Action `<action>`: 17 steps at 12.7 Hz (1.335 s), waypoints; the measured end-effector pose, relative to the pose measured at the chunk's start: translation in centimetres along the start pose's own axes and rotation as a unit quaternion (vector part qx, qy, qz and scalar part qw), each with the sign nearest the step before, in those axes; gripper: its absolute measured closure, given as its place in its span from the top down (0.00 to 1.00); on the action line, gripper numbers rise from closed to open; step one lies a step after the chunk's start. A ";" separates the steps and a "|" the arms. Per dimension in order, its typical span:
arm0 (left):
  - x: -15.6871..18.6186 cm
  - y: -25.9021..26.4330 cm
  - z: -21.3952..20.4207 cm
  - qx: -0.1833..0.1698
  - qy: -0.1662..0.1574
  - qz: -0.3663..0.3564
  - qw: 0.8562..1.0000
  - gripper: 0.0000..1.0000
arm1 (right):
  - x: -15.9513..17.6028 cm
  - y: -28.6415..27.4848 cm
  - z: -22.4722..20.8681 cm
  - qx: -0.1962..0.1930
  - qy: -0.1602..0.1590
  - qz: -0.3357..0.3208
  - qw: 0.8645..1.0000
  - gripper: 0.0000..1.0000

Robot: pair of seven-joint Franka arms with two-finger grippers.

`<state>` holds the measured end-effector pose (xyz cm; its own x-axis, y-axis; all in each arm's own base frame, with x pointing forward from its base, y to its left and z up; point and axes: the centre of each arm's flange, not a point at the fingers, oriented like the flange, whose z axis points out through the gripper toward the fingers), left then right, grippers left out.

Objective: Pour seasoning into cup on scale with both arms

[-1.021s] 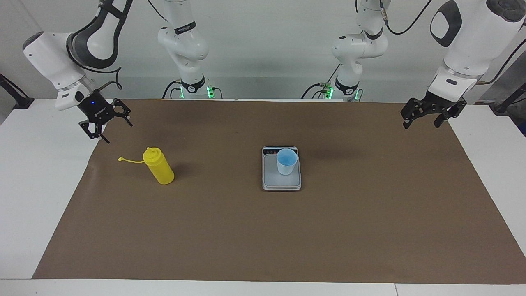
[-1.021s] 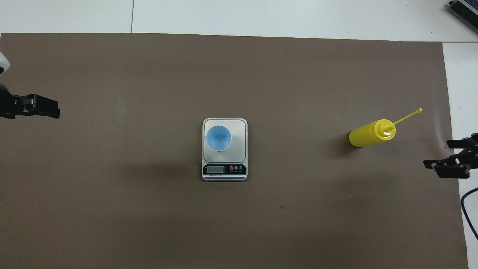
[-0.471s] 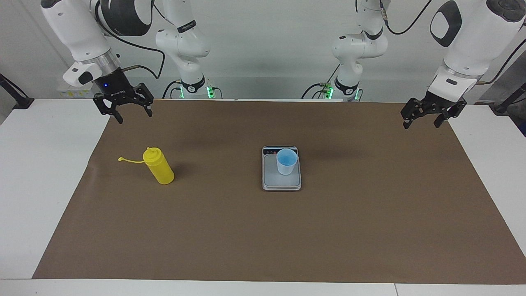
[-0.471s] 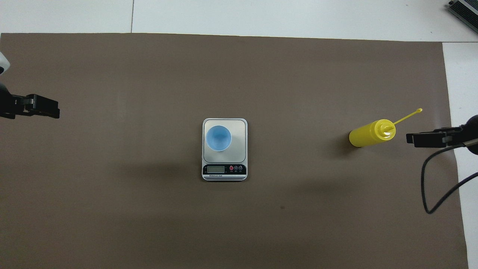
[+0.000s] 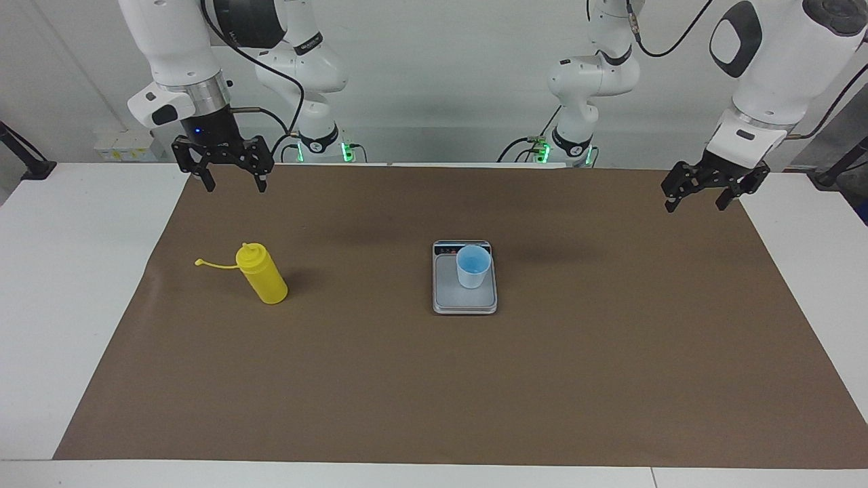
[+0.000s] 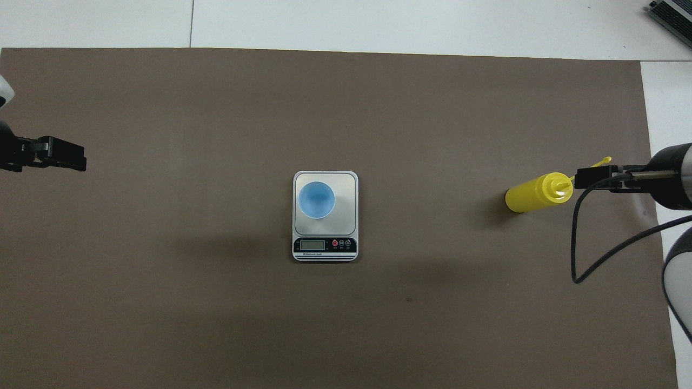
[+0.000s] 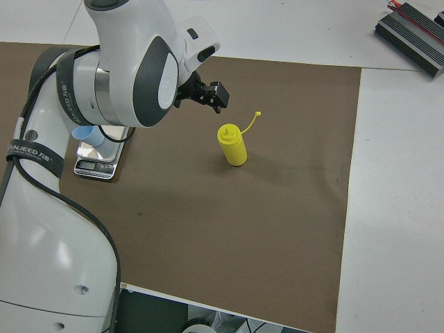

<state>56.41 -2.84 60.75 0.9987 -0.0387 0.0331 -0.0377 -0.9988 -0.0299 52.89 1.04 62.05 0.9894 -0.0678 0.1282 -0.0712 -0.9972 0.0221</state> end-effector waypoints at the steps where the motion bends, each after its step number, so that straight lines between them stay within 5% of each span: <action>1: 0.0 0.0 0.0 0.000 0.000 0.000 1.000 1.00 | 0.3 0.0 -0.4 0.000 -0.003 0.000 1.000 1.00; 7: 0.0 0.0 0.0 0.000 0.000 0.000 1.000 1.00 | 1.7 -1.4 -2.6 0.001 -0.028 -0.013 1.000 1.00; 17: 0.0 0.0 0.0 0.000 0.000 0.000 1.000 1.00 | 1.1 -3.9 0.0 -0.003 -0.062 -0.001 0.998 1.00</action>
<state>56.41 -2.84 60.75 0.9987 -0.0387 0.0331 -0.0377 -0.9988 -0.0299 54.25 4.88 62.06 0.9976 -0.0687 0.0041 -0.0688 -0.9972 0.0291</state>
